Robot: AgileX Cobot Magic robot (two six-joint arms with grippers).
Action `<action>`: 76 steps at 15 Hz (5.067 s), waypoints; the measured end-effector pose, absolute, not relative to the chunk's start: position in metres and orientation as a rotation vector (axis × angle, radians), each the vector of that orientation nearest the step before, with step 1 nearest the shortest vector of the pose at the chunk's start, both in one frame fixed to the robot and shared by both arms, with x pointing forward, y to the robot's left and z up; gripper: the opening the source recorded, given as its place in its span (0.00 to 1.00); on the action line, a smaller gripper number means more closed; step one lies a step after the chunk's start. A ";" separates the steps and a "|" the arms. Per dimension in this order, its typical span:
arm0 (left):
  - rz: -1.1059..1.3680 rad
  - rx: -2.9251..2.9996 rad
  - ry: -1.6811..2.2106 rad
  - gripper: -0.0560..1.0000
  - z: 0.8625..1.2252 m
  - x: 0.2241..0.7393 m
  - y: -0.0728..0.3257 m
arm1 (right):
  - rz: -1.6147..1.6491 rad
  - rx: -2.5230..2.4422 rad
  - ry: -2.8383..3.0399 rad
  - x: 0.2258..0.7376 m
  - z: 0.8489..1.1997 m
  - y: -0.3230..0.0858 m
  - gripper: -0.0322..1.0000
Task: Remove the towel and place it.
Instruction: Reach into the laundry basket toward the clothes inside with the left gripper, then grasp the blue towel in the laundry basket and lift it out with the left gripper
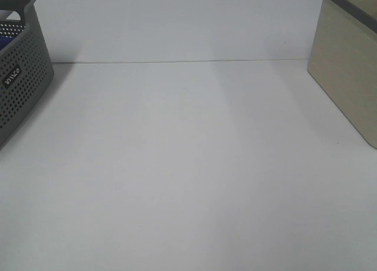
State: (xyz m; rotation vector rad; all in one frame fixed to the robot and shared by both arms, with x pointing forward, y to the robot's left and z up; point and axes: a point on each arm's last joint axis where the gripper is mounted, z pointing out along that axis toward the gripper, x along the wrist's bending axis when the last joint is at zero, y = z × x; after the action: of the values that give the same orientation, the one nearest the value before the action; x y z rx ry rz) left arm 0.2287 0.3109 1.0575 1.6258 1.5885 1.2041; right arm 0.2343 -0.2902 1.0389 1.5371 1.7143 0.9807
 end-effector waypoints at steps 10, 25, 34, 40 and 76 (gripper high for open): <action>0.972 1.566 1.527 0.99 1.056 0.230 0.294 | 0.981 1.537 1.714 0.234 1.039 -0.290 0.76; 0.985 1.570 1.531 0.99 1.056 0.230 0.295 | 0.981 1.537 1.714 0.234 1.039 -0.290 0.76; 0.863 2.077 1.530 0.99 1.158 0.346 0.308 | 0.981 1.537 1.714 0.234 1.039 -0.290 0.76; 0.936 2.569 1.128 0.97 1.195 0.498 0.327 | 0.981 1.537 1.714 0.234 1.039 -0.290 0.76; 0.652 3.202 0.735 0.05 0.977 0.720 0.413 | 0.981 1.537 1.714 0.234 1.039 -0.290 0.76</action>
State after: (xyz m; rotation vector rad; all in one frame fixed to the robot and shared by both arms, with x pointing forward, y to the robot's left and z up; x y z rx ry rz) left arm 0.7197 0.4130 0.9770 3.2024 0.7349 0.6515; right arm 0.2343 -0.2902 1.0389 1.5371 1.7143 0.9807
